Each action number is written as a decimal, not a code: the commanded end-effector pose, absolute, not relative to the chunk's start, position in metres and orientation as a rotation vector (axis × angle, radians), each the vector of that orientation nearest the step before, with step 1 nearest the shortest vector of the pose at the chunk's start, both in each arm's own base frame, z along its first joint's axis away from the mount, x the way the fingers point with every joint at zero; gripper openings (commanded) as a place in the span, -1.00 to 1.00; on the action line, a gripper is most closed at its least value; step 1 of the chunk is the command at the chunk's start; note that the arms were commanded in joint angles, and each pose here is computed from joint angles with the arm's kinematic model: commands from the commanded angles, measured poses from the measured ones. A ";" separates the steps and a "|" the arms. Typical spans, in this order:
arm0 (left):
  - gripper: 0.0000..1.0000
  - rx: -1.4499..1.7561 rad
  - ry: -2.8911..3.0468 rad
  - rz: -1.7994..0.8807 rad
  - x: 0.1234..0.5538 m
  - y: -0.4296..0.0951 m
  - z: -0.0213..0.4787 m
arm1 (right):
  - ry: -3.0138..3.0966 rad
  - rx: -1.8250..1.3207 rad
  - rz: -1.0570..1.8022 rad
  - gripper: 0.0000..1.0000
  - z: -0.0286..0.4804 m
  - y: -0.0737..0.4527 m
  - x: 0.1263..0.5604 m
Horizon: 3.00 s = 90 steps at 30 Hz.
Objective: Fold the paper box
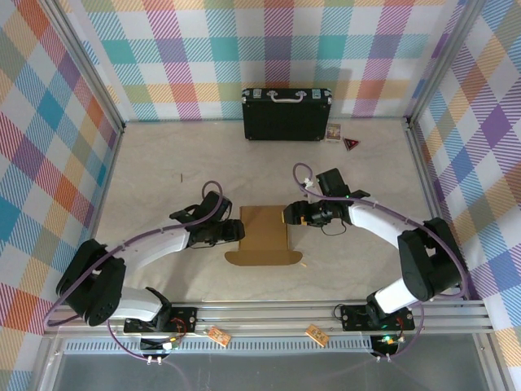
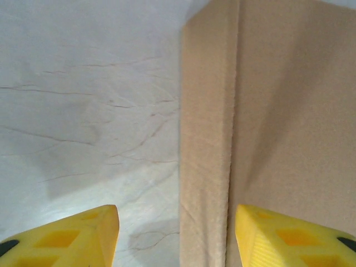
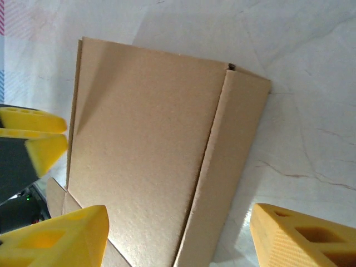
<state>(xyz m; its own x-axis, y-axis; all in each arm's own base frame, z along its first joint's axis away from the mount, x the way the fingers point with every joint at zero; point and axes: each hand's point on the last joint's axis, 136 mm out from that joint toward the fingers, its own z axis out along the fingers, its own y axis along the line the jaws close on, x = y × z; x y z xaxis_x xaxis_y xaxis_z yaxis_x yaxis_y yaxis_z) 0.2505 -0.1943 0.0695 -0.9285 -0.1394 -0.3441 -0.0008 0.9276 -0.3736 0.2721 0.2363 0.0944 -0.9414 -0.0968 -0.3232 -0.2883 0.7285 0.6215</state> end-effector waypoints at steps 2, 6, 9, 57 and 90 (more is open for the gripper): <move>0.19 -0.044 2.629 -0.529 0.244 -0.183 0.102 | 2.609 -0.313 0.952 0.36 0.114 0.225 0.265; 0.21 0.022 2.614 -0.660 0.222 -0.188 0.119 | 2.606 -0.272 0.896 0.35 0.124 0.210 0.252; 0.24 0.035 2.615 -0.715 0.207 -0.187 0.124 | 2.602 -0.253 0.896 0.34 0.130 0.203 0.238; 0.16 0.155 2.864 -0.657 0.168 -0.209 0.094 | 2.976 -0.361 0.683 0.11 0.078 0.250 0.165; 0.13 0.076 2.856 -0.908 0.163 -0.238 0.066 | 2.985 -0.363 0.837 0.01 0.061 0.266 0.157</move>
<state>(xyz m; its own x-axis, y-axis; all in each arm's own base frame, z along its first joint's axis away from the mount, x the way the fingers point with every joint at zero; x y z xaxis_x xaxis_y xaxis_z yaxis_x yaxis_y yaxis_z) 0.1658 -0.2300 0.0644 -0.9870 0.0032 -0.1605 0.0899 0.8394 -0.5360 0.1615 0.2615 0.0644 -0.9720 -0.2123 -0.1009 -0.2343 0.8405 0.4886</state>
